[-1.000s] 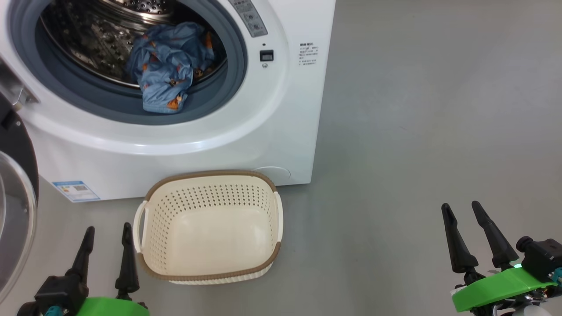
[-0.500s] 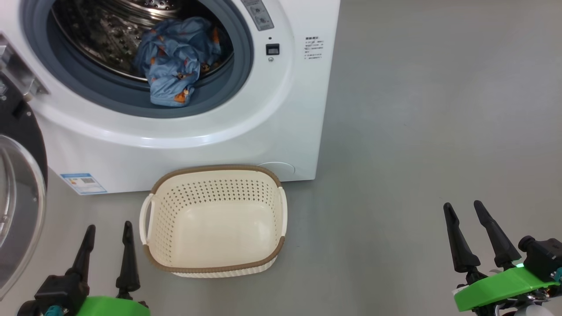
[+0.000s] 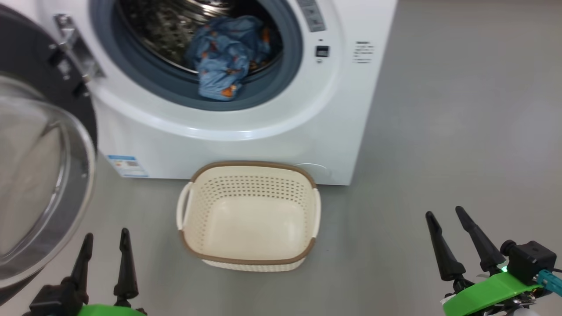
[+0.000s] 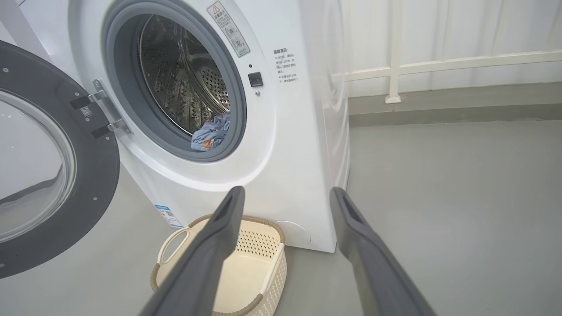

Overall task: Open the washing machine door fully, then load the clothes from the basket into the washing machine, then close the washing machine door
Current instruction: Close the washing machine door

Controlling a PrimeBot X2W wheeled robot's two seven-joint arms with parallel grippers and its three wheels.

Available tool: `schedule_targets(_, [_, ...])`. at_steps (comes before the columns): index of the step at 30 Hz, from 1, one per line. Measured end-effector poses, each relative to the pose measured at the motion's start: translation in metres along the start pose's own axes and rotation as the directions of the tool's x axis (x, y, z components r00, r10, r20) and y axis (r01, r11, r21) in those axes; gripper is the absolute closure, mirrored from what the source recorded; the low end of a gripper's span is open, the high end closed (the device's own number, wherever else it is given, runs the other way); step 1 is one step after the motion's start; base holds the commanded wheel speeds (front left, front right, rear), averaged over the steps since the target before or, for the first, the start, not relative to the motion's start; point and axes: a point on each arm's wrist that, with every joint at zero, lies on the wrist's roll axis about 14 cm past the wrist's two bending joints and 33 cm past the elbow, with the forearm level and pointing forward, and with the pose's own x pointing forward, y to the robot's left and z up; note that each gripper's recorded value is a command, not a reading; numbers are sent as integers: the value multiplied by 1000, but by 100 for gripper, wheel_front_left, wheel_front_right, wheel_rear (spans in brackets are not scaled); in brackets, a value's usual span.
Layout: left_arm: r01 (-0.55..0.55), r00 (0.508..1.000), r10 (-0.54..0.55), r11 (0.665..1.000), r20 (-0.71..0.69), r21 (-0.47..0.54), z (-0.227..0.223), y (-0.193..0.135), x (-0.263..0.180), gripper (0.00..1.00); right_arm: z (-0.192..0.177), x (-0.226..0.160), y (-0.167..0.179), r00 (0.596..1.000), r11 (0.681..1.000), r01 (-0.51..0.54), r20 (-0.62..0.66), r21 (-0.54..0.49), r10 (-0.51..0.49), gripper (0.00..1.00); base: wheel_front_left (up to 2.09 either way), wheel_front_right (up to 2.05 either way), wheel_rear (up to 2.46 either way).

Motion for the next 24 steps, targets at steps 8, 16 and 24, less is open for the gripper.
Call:
schedule_targets(8, [-125, 992, 125, 992, 10, -13, 4, 38, -31, 0, -13, 19, 42, 988, 989, -145, -43, 0, 145, 0, 0, 0, 0])
schedule_targets(16, [-258, 966, 258, 966, 12, -27, 5, 75, -74, 0, -22, 34, 84, 959, 962, -274, -71, 12, 274, 0, 0, 0, 0])
schedule_targets(24, [-359, 932, 361, 932, 41, -49, 12, 101, -108, 0, -28, 43, 120, 923, 927, -374, -88, 15, 374, 0, 0, 0, 0])
